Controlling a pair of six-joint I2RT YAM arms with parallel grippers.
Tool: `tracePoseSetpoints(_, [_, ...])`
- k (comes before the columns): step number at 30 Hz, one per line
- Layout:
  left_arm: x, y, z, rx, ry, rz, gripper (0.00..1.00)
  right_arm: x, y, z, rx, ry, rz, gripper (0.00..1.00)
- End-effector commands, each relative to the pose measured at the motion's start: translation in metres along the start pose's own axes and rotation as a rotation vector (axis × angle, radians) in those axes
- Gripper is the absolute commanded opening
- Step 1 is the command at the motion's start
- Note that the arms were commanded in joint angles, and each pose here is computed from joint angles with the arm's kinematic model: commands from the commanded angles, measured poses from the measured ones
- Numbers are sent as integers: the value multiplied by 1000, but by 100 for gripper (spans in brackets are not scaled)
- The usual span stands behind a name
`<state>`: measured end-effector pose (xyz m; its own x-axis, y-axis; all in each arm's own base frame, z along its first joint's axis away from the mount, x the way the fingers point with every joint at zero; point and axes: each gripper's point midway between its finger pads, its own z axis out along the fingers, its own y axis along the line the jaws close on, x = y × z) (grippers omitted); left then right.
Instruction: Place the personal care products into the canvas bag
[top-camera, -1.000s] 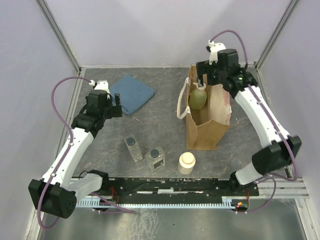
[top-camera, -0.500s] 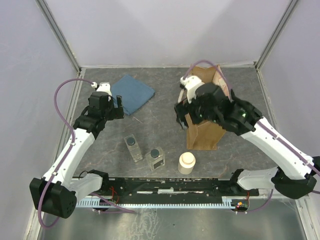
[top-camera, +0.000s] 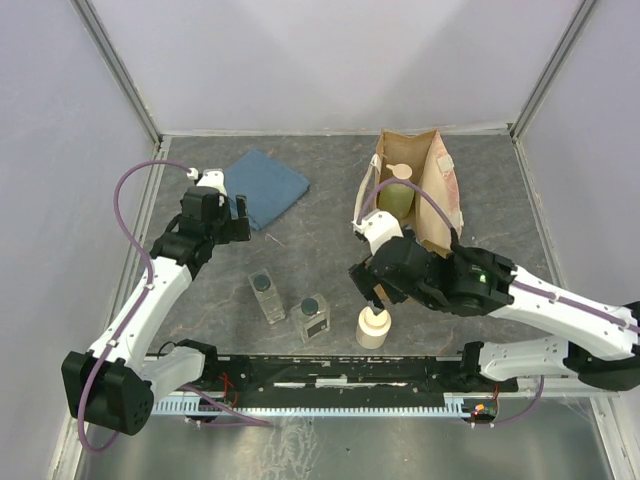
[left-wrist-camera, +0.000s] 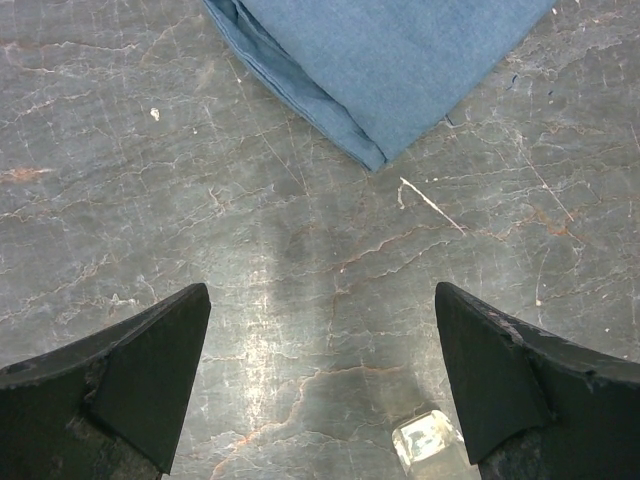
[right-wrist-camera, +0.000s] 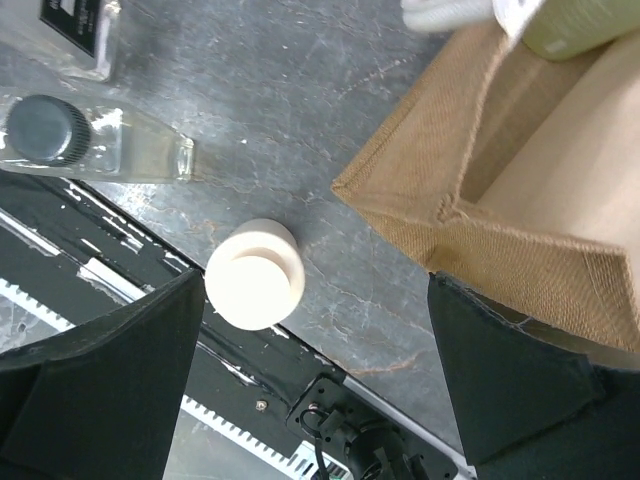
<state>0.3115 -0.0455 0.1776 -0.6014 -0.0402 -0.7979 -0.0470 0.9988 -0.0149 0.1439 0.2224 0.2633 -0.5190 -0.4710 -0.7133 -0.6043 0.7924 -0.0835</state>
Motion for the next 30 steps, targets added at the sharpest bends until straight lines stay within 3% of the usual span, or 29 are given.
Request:
tracePoseSetpoints(1, [-12,-6,1,30,-46,-44,100,-2,-21,-15,65,-91,119,100])
tracePoseSetpoints(9, [-10,-6,0,30,-47,-45,100,22,-37,-5,166,-28,96,100])
tracePoseSetpoints(21, [-12,-6,0,31,-49,-50,100,85,3,57,66,119,96,100])
tracePoseSetpoints(30, [-11,-6,0,28,-49,-51,100,87,25,71,-17,118,121,98])
